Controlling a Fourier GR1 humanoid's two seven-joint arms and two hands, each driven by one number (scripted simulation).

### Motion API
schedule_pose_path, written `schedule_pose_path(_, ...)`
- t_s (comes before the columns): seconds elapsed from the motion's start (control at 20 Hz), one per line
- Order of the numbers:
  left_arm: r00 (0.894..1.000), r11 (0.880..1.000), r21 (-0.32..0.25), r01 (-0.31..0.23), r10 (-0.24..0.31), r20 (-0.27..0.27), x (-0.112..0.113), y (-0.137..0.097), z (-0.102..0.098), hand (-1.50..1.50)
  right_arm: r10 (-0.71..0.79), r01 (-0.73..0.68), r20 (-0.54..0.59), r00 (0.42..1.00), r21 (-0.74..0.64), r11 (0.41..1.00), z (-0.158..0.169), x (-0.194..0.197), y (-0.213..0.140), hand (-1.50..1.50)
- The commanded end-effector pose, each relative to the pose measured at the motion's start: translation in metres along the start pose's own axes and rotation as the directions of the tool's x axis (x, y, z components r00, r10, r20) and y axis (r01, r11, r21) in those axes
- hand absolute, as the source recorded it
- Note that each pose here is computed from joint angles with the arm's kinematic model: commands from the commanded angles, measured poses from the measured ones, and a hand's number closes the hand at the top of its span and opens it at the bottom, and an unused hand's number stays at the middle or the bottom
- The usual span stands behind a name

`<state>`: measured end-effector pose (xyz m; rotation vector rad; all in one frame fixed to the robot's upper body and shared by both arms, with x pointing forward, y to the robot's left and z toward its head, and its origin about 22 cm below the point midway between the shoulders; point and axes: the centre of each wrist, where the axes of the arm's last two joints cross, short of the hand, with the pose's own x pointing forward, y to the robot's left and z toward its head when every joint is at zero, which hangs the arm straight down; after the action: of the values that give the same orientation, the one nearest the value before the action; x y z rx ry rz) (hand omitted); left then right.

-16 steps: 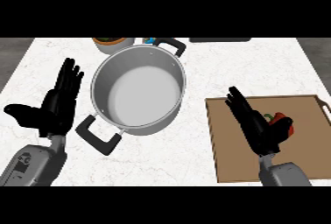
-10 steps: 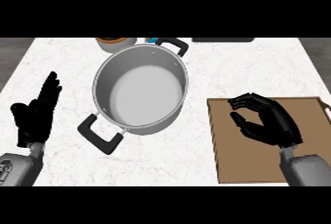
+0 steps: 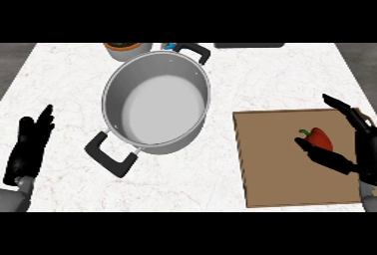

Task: Pick the bell pepper from the tray and place it in the pot

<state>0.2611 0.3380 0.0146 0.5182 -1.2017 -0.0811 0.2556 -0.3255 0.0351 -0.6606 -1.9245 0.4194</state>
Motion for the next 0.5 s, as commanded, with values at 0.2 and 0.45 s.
schedule_pose_path(0.2,0.999,1.000,0.011,0.019,-0.018,-0.051,-0.002,-0.002,0.004,0.00,0.319,-0.314,-0.017,0.948,0.139,0.939,0.018,0.025,-0.049,-1.50)
schedule_pose_path(0.45,0.998,1.000,-0.008,0.026,-0.027,-0.050,0.007,0.008,0.001,0.00,0.510,-0.468,-0.114,0.852,0.269,0.842,-0.011,0.066,-0.074,-1.50)
